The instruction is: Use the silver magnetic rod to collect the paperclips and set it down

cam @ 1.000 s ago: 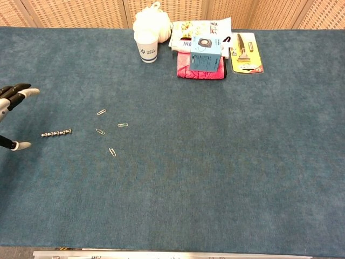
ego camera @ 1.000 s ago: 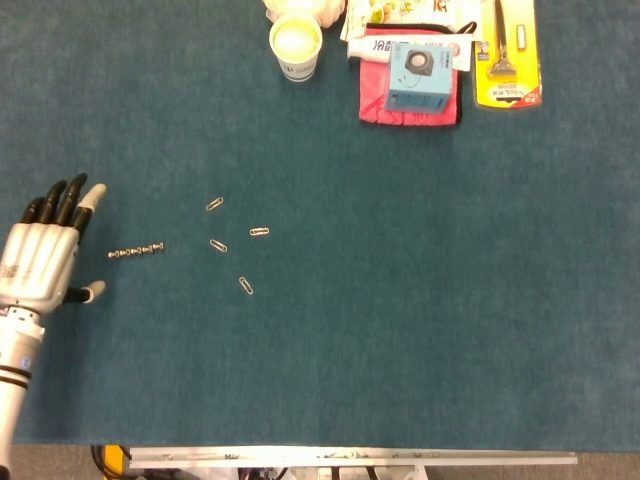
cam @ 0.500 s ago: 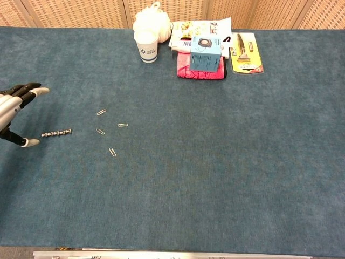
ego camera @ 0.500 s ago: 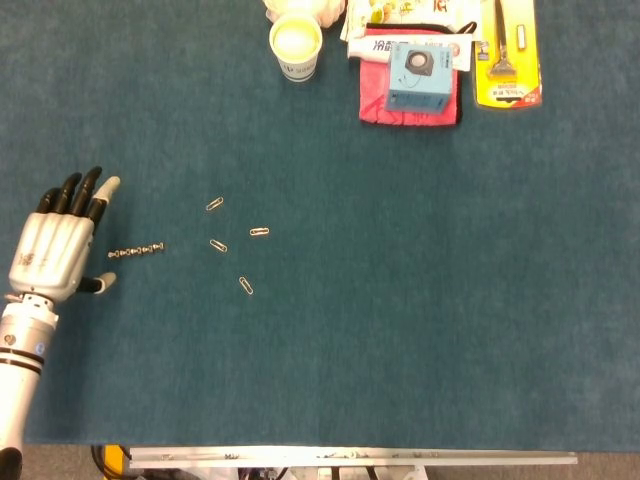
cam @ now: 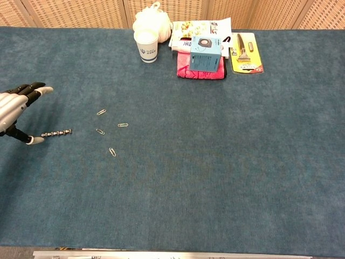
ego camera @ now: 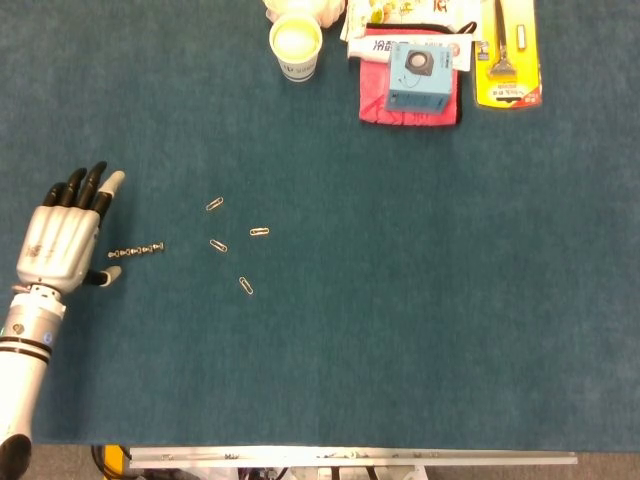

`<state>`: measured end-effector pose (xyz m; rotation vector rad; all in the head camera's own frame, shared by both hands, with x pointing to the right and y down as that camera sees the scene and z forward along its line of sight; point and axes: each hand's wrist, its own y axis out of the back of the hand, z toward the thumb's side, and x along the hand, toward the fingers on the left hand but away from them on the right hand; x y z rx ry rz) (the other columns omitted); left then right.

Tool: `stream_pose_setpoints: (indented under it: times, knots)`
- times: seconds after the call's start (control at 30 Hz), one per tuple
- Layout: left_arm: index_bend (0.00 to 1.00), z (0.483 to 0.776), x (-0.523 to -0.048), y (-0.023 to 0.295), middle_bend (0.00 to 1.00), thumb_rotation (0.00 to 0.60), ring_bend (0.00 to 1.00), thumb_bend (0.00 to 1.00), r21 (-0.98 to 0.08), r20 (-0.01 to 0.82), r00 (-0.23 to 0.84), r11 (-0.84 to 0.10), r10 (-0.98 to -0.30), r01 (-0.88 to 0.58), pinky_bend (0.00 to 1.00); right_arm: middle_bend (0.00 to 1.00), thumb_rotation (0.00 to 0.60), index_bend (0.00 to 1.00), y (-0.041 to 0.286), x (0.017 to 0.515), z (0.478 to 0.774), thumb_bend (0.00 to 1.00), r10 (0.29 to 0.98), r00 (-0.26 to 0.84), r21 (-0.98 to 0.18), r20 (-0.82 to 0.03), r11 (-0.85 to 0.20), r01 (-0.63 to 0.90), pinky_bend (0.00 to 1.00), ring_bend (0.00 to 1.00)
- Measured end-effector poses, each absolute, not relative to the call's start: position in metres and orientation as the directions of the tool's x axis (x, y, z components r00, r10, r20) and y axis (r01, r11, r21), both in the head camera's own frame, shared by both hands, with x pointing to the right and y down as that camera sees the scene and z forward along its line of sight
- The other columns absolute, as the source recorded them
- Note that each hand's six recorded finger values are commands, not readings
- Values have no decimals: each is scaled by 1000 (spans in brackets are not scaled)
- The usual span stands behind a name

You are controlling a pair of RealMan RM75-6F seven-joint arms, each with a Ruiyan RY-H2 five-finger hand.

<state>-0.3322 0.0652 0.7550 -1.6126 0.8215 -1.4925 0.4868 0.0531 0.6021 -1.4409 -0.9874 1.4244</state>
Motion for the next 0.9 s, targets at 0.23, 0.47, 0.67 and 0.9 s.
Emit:
stream_pose_setpoints:
  times: [0.23, 0.47, 0.67, 0.9]
  knots:
    - [0, 762, -326, 62, 0, 600, 0, 43, -865, 502, 109, -500, -858, 50, 138, 263, 600, 325, 52, 488, 600, 0, 949, 31, -949, -314, -313, -31, 357, 212]
    - [0, 768, -324, 59, 0, 600, 0, 43, -858, 513, 106, -510, -852, 58, 138, 263, 600, 325, 52, 489, 600, 0, 949, 28, -949, -314, -313, -31, 357, 211]
    - [0, 771, -326, 56, 0, 600, 0, 43, -857, 516, 93, -513, -852, 59, 138, 263, 600, 324, 52, 490, 599, 0, 950, 24, -950, -312, -312, -32, 357, 212]
    - [0, 774, -330, 52, 0, 600, 0, 43, -855, 519, 77, -515, -851, 63, 138, 263, 600, 325, 52, 490, 600, 0, 949, 24, -949, -316, -315, -34, 357, 211]
